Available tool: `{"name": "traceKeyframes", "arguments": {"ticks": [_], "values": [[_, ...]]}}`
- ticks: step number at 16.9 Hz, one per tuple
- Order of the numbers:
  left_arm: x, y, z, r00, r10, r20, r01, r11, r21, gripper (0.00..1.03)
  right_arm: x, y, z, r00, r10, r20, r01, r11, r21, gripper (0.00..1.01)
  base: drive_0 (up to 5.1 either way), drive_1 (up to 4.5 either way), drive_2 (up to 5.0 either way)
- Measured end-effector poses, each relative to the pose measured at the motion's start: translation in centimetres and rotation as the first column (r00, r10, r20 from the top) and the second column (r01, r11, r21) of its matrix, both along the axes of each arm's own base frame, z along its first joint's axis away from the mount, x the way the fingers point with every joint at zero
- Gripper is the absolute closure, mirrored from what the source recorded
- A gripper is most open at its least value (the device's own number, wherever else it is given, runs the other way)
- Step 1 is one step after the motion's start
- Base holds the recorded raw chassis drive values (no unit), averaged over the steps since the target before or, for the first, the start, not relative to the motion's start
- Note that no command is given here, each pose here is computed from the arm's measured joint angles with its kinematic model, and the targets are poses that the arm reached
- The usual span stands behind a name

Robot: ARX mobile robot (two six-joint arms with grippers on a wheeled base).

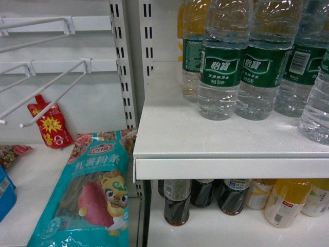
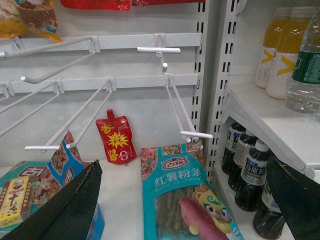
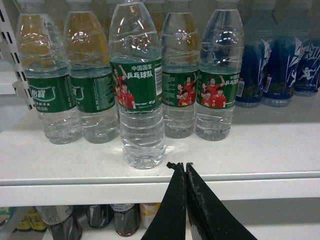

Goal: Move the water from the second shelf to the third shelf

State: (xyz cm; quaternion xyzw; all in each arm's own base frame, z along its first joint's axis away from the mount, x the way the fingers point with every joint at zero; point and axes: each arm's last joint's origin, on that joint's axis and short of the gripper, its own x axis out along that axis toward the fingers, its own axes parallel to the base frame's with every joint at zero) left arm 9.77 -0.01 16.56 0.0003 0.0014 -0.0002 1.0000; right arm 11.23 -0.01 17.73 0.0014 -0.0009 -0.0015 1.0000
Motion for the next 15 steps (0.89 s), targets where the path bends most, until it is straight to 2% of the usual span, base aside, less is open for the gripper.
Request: {"name": "traceKeyframes", "arguments": {"ticks": [4, 5, 7, 11, 13, 14, 15], "values": [[0.0, 0.0, 0.0, 1.0, 0.0, 0.0, 0.0, 1.0, 0.0, 0.05, -0.5, 0.0, -0.7, 1.0, 0.0, 0.011, 0.0, 1.0, 0.0, 0.99, 0.0, 0.0, 0.0], [0.0, 0.0, 0.0, 1.0, 0.0, 0.0, 0.0, 1.0, 0.0, 0.05, -1.0, 0.0, -1.2, 1.0, 0.0, -0.029, 0.0, 1.0, 0.0, 0.99, 0.0, 0.0, 0.0], [0.0, 0.0, 0.0, 1.0, -0.001, 0.0, 0.001, 1.0, 0.0, 0.05, -1.5, 0.0, -0.8, 1.0, 0.002, 0.015, -0.002, 1.0, 0.0, 0.99, 0.0, 0.0, 0.0], [0.0, 0.0, 0.0, 1.0, 0.0, 0.0, 0.0, 1.0, 0.0, 0.05, -1.5, 0.0, -1.0, 1.0, 0.003, 0.003, -0.003, 1.0, -0.001, 0.98, 0.0, 0.0, 0.0], [0.0, 0.0, 0.0, 1.0, 0.0, 0.0, 0.0, 1.0, 0.0, 0.05, -1.5, 0.0, -1.0, 1.0, 0.003, 0.003, -0.003, 1.0, -0.001, 0.71, 0.0, 0.0, 0.0], [0.0, 0.0, 0.0, 1.0, 0.0, 0.0, 0.0, 1.0, 0.0, 0.05, -1.5, 0.0, -1.0, 1.0, 0.003, 0.003, -0.003, 1.0, -0.001, 0.69, 0.0, 0.0, 0.0], [0.0, 0.0, 0.0, 1.0, 0.0, 0.0, 0.0, 1.0, 0.0, 0.05, -1.5, 0.0, -1.0, 1.0, 0.003, 0.003, -0.003, 1.0, -0.001, 0.62, 0.0, 0.0, 0.0]]}}
